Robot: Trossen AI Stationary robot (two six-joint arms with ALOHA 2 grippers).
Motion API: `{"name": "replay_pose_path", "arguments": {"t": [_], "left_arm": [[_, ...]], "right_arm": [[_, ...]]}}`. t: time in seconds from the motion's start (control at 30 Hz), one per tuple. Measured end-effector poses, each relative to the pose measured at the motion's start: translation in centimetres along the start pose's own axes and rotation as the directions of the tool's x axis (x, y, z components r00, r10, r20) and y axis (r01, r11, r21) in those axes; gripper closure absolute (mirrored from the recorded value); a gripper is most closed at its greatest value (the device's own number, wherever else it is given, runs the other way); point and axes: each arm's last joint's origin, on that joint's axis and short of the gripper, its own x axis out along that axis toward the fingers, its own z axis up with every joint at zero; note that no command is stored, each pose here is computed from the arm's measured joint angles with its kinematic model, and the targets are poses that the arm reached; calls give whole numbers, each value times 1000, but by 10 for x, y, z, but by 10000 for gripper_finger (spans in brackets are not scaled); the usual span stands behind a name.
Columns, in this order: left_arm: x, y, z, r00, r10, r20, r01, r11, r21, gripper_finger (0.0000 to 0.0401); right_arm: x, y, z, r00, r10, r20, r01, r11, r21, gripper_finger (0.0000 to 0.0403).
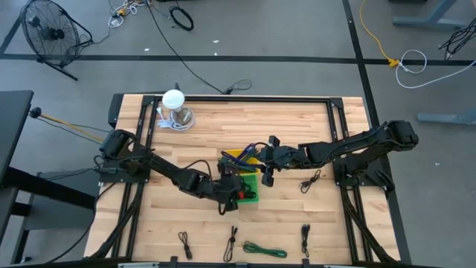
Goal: Pick & Place USB Port
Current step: Put the black USB cable into the green bin
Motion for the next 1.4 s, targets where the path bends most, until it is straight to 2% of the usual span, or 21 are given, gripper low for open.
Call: {"name": "replay_pose_path", "arguments": {"t": [0.17, 0.3, 0.4, 0.5, 0.67, 0.8, 0.93, 1.23, 1.4], "left_arm": [[-21, -3, 5, 996, -86, -35, 90, 987, 130, 232], [-60, -1, 14, 988, -136, -68, 146, 975, 168, 239], [-97, 0, 20, 971, -222, -88, 235, 951, 200, 245], [-129, -1, 18, 925, -348, -151, 377, 888, 262, 249], [-165, -13, 16, 825, -538, -172, 565, 785, 256, 252], [-180, -28, 6, 760, -613, -217, 650, 709, 274, 252], [-188, -42, -6, 726, -635, -262, 687, 668, 286, 252], [-170, -68, -40, 760, -517, -395, 645, 674, 360, 252], [-156, -78, -56, 761, -466, -452, 625, 713, 317, 252]], "right_arm": [[0, 0, 0, 1000, 0, -3, 0, 1000, -1, 252], [0, 0, 0, 1000, -1, -5, 1, 1000, -2, 252], [0, 0, -1, 1000, -1, -10, 1, 1000, -4, 252], [0, 0, -1, 1000, -1, -9, 1, 1000, -3, 252], [0, 0, -1, 1000, -2, -9, 2, 1000, 9, 252], [0, 0, -1, 1000, -1, -8, 1, 1000, 27, 252], [0, 0, -1, 1000, -1, -8, 2, 999, 32, 252], [0, 0, -1, 1000, -1, -6, 1, 999, 37, 252], [0, 0, -1, 1000, 0, -6, 1, 999, 41, 252]]}}
